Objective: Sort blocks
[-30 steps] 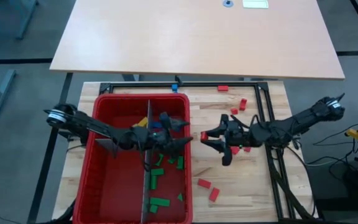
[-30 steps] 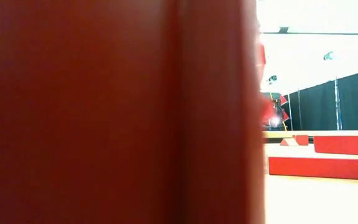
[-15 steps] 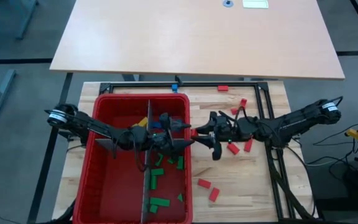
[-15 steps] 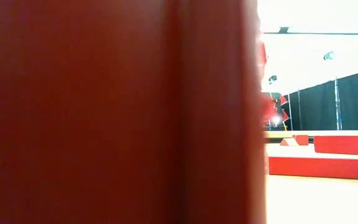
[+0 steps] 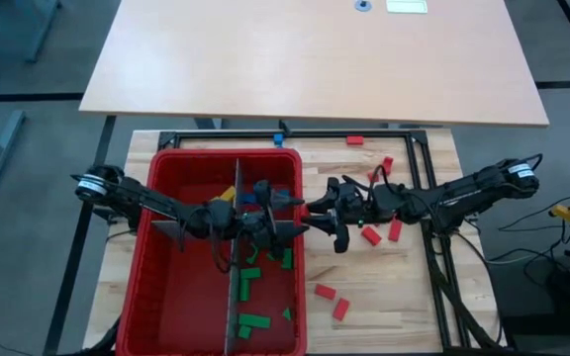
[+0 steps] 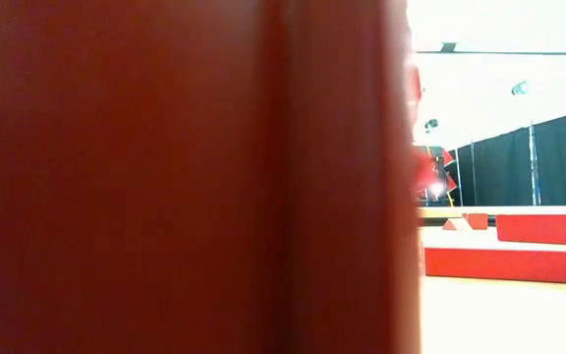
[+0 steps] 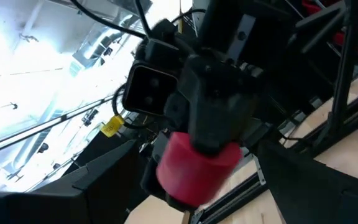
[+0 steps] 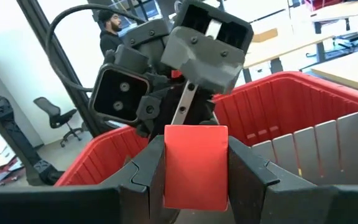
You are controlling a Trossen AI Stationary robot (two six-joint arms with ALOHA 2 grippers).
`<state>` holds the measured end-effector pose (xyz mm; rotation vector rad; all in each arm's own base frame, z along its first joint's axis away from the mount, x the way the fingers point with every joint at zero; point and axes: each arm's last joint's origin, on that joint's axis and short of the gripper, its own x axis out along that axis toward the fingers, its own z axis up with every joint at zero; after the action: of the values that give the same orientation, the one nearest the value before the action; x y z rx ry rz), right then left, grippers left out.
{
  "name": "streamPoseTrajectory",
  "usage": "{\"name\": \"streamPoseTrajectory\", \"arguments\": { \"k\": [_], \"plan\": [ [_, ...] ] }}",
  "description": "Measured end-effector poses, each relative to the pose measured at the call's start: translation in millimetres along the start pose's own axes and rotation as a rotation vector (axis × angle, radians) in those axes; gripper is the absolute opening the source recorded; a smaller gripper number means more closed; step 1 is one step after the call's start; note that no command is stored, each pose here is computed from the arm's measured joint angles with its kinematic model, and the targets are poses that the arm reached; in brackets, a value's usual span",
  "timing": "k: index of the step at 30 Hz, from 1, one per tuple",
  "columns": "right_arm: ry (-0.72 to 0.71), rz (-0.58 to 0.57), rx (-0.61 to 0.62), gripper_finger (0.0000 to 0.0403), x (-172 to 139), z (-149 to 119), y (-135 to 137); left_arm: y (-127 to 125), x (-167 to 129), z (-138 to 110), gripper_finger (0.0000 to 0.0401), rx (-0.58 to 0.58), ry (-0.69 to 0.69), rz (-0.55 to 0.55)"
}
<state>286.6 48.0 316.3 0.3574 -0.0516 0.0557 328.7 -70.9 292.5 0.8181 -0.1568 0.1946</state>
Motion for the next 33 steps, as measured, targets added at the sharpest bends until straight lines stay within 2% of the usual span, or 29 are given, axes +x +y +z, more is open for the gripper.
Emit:
{"name": "streamPoseTrajectory", "arguments": {
  "k": [20, 24, 27, 32, 33],
  "plan": [
    [-0.016, 0.021, 0.023, 0.011, 1.3, 2.1, 1.1, -1.6, 1.8, -0.4, 0.0313, -0.018, -0.018, 0.021],
    [-0.009, 0.053, 0.021, 0.011, 10.8, 4.9, 3.9, -1.7, 1.8, -0.5, 0.0305, -0.019, -0.018, 0.021],
    [0.021, 0.08, 0.01, 0.011, 23.6, 2.9, 5.8, -2.1, 1.8, -0.4, 0.0263, -0.018, -0.018, 0.017],
    [0.078, 0.043, 0.025, 0.011, 43.7, 2.4, 7.6, -4.8, 1.4, -2.4, 0.0138, 0.021, 0.015, 0.002],
    [0.079, 0.043, 0.027, 0.011, 46.2, 4.4, 8.5, -4.0, 1.1, -1.3, 0.0136, 0.026, 0.013, 0.002]
  ]
}}
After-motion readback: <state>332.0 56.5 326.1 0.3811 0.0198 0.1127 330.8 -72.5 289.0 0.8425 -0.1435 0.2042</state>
